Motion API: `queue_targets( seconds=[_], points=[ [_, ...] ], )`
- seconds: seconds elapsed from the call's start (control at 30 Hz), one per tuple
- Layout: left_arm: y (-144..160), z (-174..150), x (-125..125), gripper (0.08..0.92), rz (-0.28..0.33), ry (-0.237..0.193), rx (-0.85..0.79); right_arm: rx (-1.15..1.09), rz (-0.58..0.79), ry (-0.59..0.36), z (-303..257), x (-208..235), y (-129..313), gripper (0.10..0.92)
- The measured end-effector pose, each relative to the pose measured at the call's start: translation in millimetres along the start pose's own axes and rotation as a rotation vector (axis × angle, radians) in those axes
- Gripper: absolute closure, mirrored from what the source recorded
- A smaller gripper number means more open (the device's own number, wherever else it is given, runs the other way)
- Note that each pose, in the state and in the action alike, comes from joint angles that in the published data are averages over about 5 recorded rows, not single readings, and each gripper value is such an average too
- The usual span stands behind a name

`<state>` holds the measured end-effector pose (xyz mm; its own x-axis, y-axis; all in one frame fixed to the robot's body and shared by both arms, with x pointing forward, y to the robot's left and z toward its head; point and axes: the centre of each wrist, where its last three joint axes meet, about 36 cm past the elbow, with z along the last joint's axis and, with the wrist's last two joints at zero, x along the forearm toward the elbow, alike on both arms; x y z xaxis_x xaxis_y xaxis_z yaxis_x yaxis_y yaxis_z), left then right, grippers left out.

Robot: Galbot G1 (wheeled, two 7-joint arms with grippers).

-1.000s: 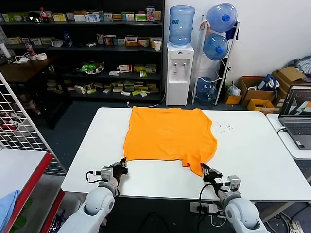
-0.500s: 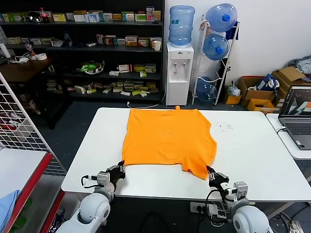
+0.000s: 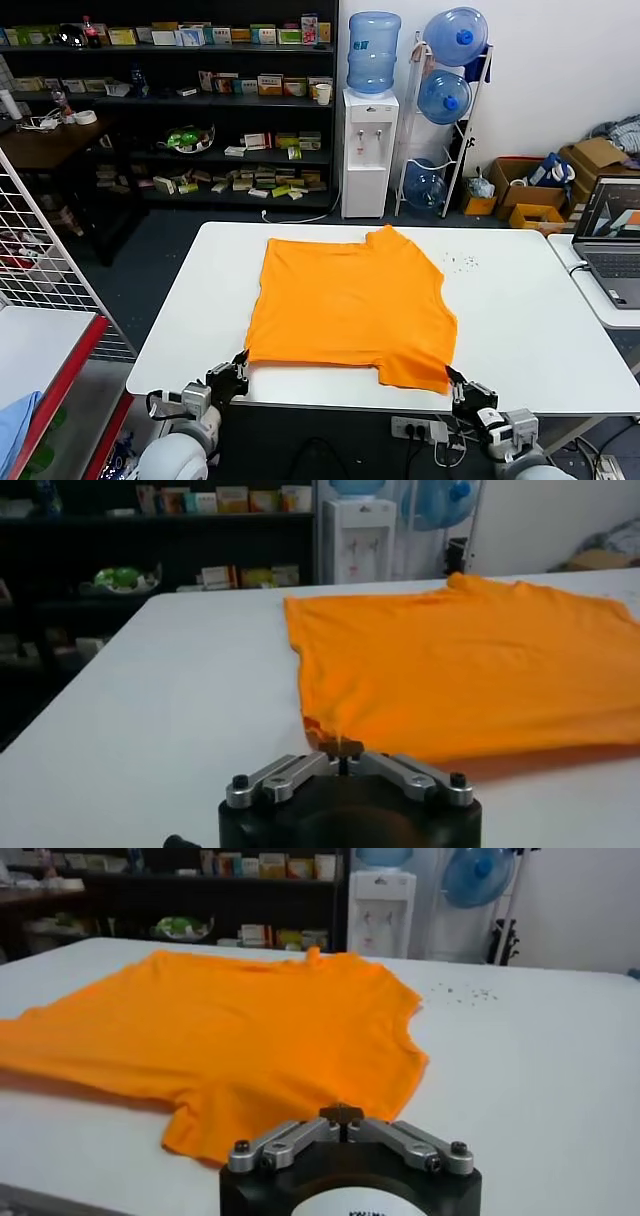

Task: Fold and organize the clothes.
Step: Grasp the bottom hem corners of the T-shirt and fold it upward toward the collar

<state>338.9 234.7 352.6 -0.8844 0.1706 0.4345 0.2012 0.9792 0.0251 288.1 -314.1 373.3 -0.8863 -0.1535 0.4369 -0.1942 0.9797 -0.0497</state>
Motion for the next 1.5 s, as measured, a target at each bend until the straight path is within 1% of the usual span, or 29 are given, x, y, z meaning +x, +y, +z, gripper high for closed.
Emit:
queue_targets(
  seconds=[0.13,0.27,0.5,0.67,0.87,1.13,1.5],
  points=[
    [-3,0,9,0.903,0.009,-0.017,-0.007,0.025,-0.009,-0.021,-4,2,-1,0.898],
    [-5,-2,8,0.903,0.013,-0.043,-0.011,0.045,-0.013,-0.055,-9,-4,-7,0.898],
    [-5,-9,-9,0.903,0.006,-0.089,-0.014,0.075,-0.002,-0.115,-16,-34,-27,0.898],
    [1,-14,-28,0.903,-0.004,-0.106,-0.029,0.087,0.019,-0.136,-21,-60,-42,0.898],
    [12,-20,-51,0.903,-0.017,-0.112,-0.057,0.098,0.035,-0.147,-29,-90,-52,0.898],
    [22,-28,-78,0.903,-0.024,-0.110,-0.091,0.103,0.040,-0.151,-39,-126,-54,0.898],
    [18,-26,-99,0.903,-0.015,-0.095,-0.105,0.085,0.032,-0.148,-40,-166,-54,0.898]
  ],
)
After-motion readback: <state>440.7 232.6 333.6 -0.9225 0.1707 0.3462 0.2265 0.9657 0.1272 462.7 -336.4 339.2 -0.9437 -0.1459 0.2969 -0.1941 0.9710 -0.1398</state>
